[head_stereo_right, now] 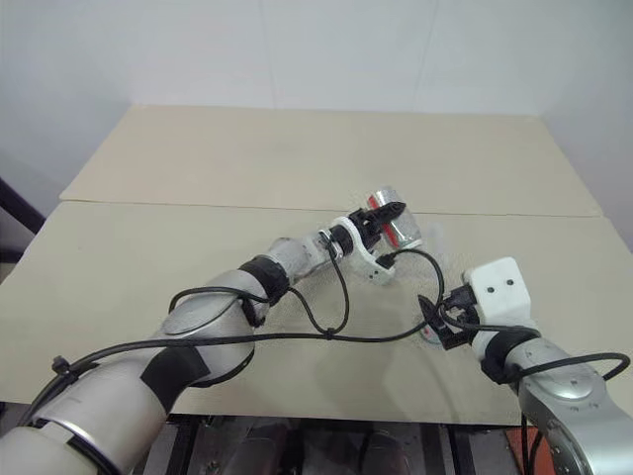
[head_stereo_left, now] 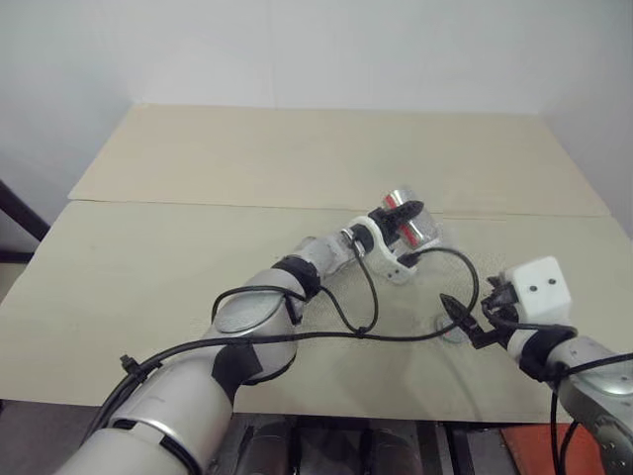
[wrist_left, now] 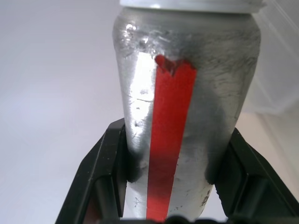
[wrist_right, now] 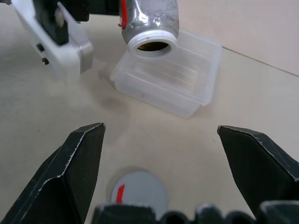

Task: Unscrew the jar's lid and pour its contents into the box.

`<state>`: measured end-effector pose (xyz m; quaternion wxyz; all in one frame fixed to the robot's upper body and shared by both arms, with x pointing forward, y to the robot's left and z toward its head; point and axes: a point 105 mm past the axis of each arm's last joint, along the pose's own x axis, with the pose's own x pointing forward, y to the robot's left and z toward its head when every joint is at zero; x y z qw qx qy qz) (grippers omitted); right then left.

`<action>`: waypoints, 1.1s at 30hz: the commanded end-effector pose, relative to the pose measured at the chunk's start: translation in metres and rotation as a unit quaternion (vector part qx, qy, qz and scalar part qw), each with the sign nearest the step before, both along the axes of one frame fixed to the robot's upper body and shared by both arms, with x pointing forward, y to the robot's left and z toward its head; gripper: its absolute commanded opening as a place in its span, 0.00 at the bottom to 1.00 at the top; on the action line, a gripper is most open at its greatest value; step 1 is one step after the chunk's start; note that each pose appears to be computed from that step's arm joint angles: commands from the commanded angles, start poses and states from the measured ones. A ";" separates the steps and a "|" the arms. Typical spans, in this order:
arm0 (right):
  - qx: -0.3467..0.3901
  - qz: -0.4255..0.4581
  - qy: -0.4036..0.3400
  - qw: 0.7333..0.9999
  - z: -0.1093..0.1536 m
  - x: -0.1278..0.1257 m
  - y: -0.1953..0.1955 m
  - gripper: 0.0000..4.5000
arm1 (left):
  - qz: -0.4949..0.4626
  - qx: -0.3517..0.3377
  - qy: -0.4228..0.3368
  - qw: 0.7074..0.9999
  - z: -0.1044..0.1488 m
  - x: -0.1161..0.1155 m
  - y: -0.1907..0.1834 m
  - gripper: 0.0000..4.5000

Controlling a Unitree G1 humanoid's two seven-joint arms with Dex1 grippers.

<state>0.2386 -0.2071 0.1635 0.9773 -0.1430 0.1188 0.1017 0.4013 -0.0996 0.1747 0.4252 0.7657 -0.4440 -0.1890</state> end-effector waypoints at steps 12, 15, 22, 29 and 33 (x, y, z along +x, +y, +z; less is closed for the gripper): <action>-0.009 -0.033 -0.026 0.999 0.006 -0.011 -0.005 0.99 | 0.038 0.003 -0.029 0.999 0.018 0.008 -0.003 0.47; -0.011 -0.031 -0.023 0.999 0.005 -0.009 -0.003 0.99 | 0.050 -0.004 -0.022 0.998 0.019 0.012 0.003 0.47; -0.014 -0.021 -0.019 0.999 0.004 -0.004 -0.002 0.99 | 0.160 -0.239 0.375 0.881 0.003 0.033 0.025 0.47; -0.013 -0.005 -0.018 1.000 0.005 0.001 0.002 0.99 | 0.163 -0.436 0.565 0.681 0.012 0.048 0.050 0.47; -0.012 0.005 -0.022 1.000 0.007 0.003 0.005 0.99 | 0.168 -0.439 0.559 0.683 0.014 0.051 0.057 0.47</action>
